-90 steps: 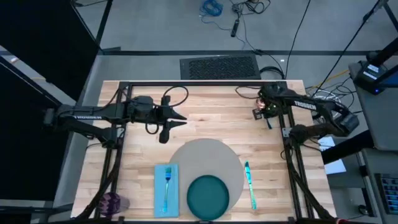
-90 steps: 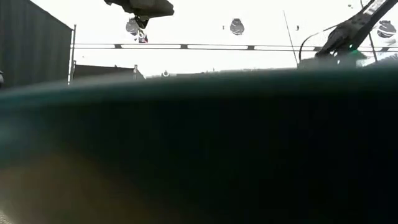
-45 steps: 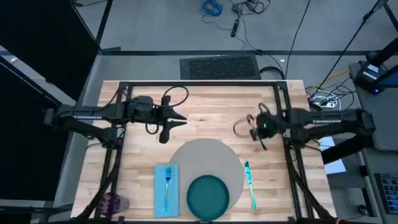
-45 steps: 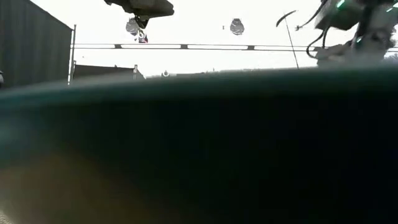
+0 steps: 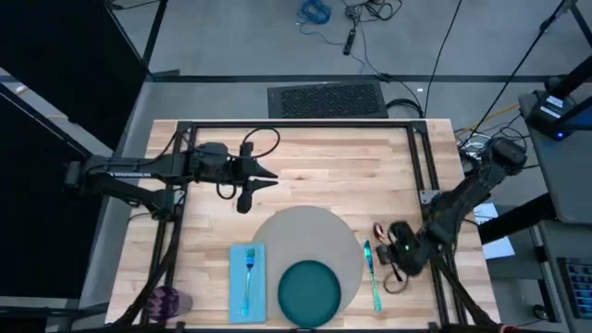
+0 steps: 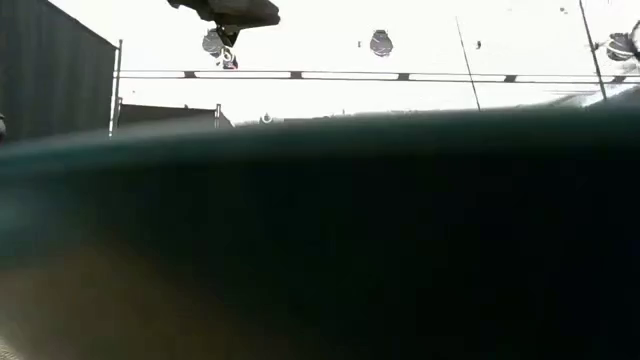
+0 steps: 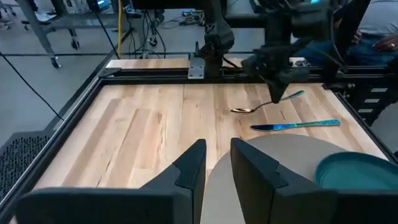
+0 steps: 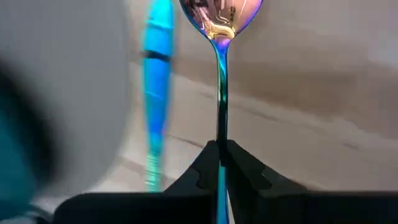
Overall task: Set table place
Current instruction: Put the blue spoon to the right of the blue table knife
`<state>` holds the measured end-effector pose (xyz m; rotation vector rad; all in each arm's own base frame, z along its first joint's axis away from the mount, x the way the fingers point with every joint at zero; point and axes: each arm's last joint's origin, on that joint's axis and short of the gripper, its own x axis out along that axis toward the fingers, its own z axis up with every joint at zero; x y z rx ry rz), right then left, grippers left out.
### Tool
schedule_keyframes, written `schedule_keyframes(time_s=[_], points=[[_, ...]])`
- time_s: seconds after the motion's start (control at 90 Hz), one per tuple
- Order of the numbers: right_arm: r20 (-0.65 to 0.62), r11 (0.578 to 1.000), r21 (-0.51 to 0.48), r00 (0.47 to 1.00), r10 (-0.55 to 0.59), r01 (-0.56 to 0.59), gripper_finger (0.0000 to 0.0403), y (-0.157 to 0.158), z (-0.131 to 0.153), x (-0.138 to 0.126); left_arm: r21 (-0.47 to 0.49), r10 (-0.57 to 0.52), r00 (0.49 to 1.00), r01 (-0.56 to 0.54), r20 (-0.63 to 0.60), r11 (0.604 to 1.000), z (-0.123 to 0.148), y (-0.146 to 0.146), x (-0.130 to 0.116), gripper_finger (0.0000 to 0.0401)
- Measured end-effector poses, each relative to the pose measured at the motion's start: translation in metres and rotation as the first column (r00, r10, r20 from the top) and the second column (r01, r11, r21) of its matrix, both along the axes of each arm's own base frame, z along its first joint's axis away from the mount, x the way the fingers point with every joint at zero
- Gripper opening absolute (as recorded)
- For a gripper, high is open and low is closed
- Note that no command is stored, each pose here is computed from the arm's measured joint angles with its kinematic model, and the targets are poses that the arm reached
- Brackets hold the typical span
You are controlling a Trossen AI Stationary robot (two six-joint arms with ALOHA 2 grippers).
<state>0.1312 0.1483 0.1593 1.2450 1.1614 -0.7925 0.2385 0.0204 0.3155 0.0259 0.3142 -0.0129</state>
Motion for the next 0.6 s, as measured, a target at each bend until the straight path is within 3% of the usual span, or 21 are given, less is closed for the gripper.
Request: schedule_keyframes(time_s=[0.211,0.3,0.444,0.6], points=[[-0.053,0.998,-0.064,0.999,-0.002,-0.001,0.0000,0.029,0.011,0.026,-0.023,0.004,1.000,-0.004,0.000,1.000,0.000,0.000,0.000,0.0061],[-0.168,0.994,-0.102,0.986,0.008,-0.026,0.0000,0.041,0.022,0.031,-0.022,0.004,1.000,-0.004,0.000,1.000,0.000,0.000,0.000,0.0061],[-0.389,0.984,-0.172,0.921,-0.031,-0.039,0.0000,0.052,0.032,0.033,-0.019,0.002,1.000,-0.002,0.002,1.000,0.000,0.000,0.000,0.0061],[-0.387,0.988,-0.151,0.922,-0.028,-0.034,0.0000,0.063,0.021,0.041,-0.026,-0.002,1.000,0.002,0.001,1.000,0.000,-0.002,0.000,0.0061]])
